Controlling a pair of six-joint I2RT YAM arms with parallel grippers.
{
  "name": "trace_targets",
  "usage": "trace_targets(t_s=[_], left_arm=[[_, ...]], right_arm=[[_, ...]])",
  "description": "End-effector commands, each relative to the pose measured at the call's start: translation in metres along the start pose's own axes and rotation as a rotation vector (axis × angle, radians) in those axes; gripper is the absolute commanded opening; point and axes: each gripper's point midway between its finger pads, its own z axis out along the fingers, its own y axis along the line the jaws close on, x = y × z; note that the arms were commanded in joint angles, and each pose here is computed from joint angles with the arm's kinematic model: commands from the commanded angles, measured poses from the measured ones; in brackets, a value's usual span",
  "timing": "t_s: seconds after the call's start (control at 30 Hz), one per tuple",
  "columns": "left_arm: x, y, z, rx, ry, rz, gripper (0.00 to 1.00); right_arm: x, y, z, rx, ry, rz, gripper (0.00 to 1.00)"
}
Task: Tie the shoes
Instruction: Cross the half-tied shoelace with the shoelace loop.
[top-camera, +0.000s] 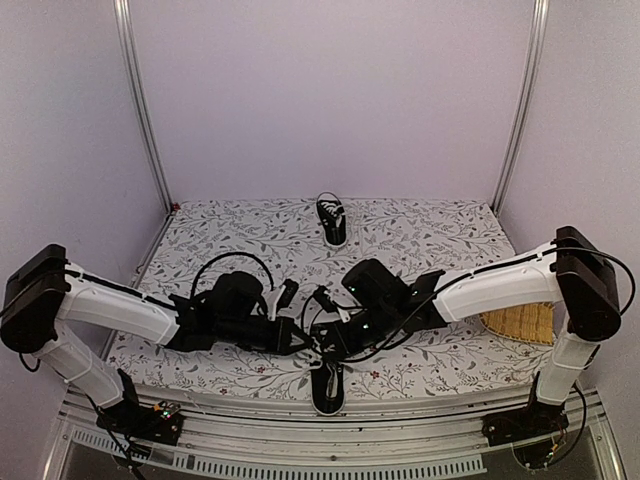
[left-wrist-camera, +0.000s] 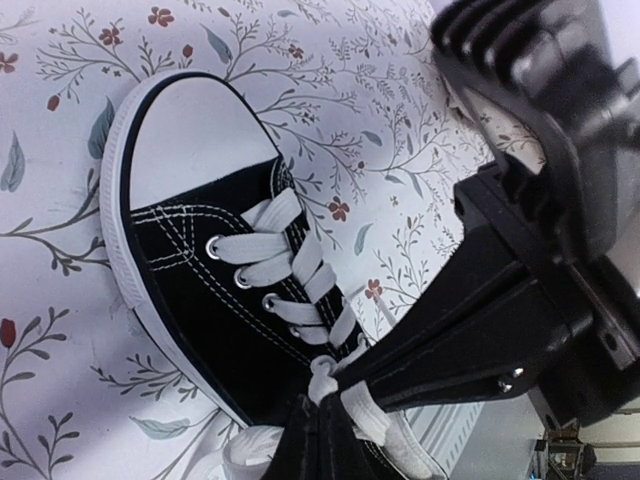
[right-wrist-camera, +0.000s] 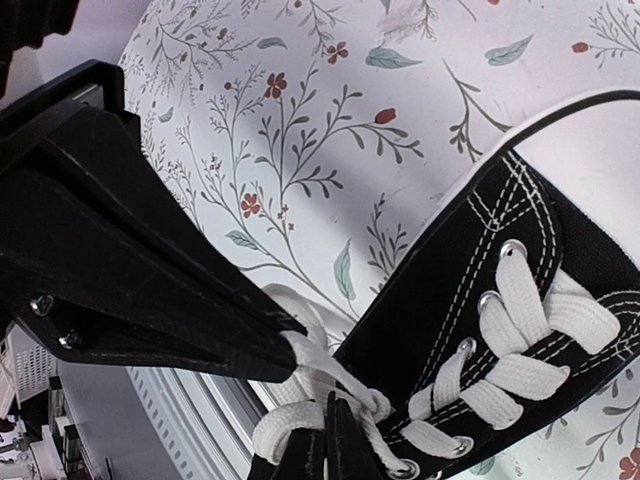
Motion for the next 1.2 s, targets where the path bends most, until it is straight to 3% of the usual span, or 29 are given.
trace_targets(t_s=[0.0, 0.5, 1.17], left_arm=[[-0.018, -0.011, -0.005, 0.035, -0.038, 0.014, 0.00], [-0.009, -0.010, -0.012, 0.047, -0.021, -0.005, 0.00], [0.006, -0.013, -0.010, 0.062, 0.016, -0.010, 0.00]], right_arm=[[-0.001, 0.011, 0.005, -0.043, -0.003, -0.026, 0.02], [-0.005, -0.017, 0.017, 0.076, -0.046, 0.056, 0.02], [-0.016, -0.019, 0.019, 0.075, -0.115, 0.095, 0.02]])
